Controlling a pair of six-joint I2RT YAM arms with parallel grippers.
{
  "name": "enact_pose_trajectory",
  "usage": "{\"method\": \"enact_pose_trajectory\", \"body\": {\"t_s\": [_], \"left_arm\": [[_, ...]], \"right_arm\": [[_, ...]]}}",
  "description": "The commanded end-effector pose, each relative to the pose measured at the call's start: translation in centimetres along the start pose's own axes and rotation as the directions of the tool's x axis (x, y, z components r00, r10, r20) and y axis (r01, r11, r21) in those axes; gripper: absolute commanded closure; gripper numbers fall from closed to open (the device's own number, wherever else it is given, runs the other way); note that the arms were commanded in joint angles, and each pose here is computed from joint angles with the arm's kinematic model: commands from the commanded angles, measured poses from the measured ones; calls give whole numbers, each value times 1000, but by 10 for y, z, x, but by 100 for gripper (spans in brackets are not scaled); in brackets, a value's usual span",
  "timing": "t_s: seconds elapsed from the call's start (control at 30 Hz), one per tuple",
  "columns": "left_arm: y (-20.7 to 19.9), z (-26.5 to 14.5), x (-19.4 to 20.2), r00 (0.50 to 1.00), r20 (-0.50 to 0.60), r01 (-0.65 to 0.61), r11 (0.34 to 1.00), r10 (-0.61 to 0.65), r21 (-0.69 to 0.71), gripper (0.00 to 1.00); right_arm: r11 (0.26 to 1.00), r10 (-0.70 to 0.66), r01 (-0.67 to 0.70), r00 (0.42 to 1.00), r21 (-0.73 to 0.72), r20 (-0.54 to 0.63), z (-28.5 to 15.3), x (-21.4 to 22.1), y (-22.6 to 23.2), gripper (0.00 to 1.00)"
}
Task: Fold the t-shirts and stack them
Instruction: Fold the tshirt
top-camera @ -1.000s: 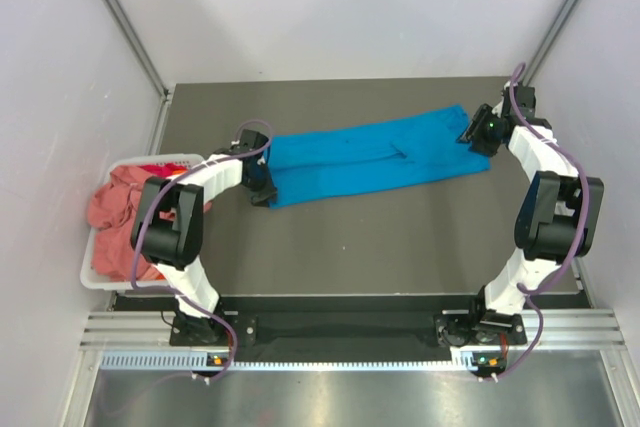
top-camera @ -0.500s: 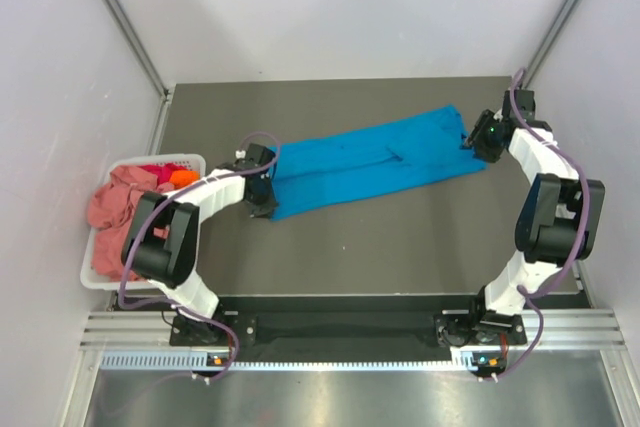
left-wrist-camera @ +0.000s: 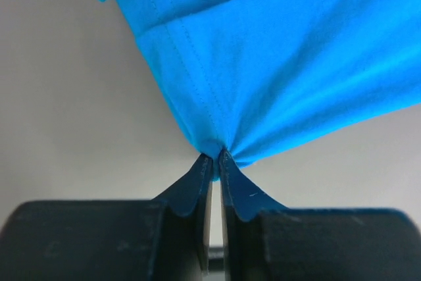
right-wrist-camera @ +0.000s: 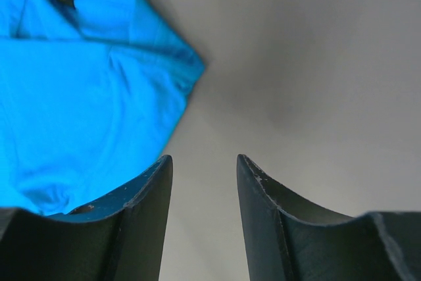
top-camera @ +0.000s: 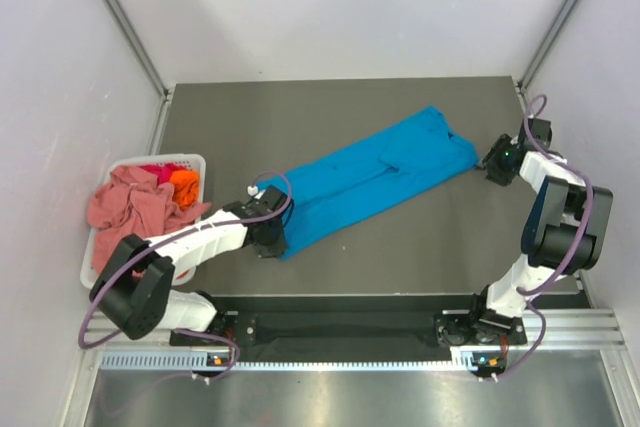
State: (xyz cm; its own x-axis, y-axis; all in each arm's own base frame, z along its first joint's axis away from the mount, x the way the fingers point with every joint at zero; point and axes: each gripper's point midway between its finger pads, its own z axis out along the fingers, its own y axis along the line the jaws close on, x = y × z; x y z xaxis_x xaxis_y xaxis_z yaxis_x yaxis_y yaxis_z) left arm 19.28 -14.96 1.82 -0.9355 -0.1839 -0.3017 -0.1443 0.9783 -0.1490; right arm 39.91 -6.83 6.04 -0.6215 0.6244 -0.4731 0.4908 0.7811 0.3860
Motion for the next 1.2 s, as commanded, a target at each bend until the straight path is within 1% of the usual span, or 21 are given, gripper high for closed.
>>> {"method": "enact_pose_trajectory", "body": {"t_s": [0.0, 0.07, 0.13, 0.17, 0.2, 0.27, 0.37, 0.4, 0.5, 0.67, 0.8, 0.9, 1.03, 1.17], "left_arm": [[11, -13, 20, 997, -68, 25, 999, -28, -38, 83], [12, -22, 14, 998, -54, 4, 999, -7, -54, 72], [6, -34, -5, 1000, -7, -13, 998, 12, -55, 68], [9, -39, -5, 1000, -14, -25, 997, 24, -76, 67], [0, -49, -18, 999, 16, -28, 998, 29, -62, 66], [-5, -59, -27, 998, 31, -45, 998, 46, -54, 65], [-18, -77, -46, 995, 78, -68, 998, 69, -16, 65], [-28, -84, -56, 991, 108, -79, 997, 76, 16, 64], [-39, -92, -72, 981, 152, -129, 991, 122, 40, 64], [-43, -92, -90, 972, 183, -152, 988, 147, 14, 64], [-49, -93, -101, 967, 200, -162, 987, 155, 16, 64], [-51, -90, -106, 967, 196, -167, 986, 162, 10, 64], [-49, -90, -115, 965, 204, -166, 986, 163, -3, 64], [-47, -87, -123, 965, 205, -161, 987, 160, -11, 64]], "right_arm": [[993, 15, -4, 996, -121, 93, 7, -27, 15, 56], [990, 17, -2, 994, -143, 108, 8, -32, 19, 56], [987, 26, -9, 994, -158, 106, 12, -34, 22, 56], [988, 29, -13, 995, -156, 100, 14, -34, 22, 57], [989, 31, -17, 996, -149, 89, 18, -32, 20, 57], [989, 33, -21, 996, -146, 77, 22, -30, 18, 58], [991, 43, -37, 998, -128, 51, 29, -23, 13, 59], [992, 48, -43, 998, -115, 41, 33, -21, 10, 60], [995, 56, -53, 998, -88, 31, 40, -19, 4, 62], [996, 61, -59, 998, -69, 32, 54, -32, 3, 69], [995, 67, -66, 998, -78, 17, 64, -35, 6, 72], [994, 69, -67, 997, -81, 23, 67, -38, 6, 80], [994, 66, -63, 997, -85, 30, 73, -45, 8, 100], [994, 60, -56, 997, -91, 44, 82, -56, 10, 100]]}}
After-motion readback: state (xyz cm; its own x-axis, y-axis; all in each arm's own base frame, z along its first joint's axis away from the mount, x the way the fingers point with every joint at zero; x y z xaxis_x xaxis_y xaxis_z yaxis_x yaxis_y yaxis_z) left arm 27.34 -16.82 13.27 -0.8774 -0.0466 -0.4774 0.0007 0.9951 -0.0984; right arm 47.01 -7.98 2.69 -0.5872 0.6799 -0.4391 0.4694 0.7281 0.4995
